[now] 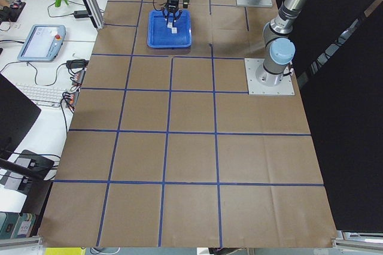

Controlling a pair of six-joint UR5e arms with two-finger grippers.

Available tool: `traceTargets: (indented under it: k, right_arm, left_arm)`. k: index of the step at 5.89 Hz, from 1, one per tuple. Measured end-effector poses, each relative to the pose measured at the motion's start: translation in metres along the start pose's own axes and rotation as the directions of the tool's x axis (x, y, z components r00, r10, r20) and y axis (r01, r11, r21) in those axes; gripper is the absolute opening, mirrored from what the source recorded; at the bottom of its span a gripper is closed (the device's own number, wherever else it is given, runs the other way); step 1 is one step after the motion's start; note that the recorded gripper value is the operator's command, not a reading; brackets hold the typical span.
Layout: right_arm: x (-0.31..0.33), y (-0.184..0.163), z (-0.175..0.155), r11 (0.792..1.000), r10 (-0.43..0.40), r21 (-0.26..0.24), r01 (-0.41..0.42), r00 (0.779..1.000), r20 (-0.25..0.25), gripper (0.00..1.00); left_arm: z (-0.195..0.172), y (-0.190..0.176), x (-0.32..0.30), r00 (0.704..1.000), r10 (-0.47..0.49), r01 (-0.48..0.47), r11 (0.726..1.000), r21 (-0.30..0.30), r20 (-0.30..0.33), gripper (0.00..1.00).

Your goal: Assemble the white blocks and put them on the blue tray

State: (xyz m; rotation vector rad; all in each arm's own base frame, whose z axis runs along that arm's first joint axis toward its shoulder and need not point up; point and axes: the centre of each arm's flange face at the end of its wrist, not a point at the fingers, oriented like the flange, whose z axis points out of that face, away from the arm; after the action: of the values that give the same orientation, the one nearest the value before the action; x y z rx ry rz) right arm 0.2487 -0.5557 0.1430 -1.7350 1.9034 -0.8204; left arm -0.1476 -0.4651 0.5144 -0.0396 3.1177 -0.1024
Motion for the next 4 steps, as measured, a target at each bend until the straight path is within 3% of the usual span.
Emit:
traceTargets:
  k: [4]
  right_arm:
    - [-0.0106,-0.0058,-0.0005,1.000,0.003,0.002,-0.003,1.000,0.009,0.26]
  left_arm:
    - [0.0000,0.0032,-0.0002,1.000,0.011,-0.011,1.000,0.004,0.004,0.99]
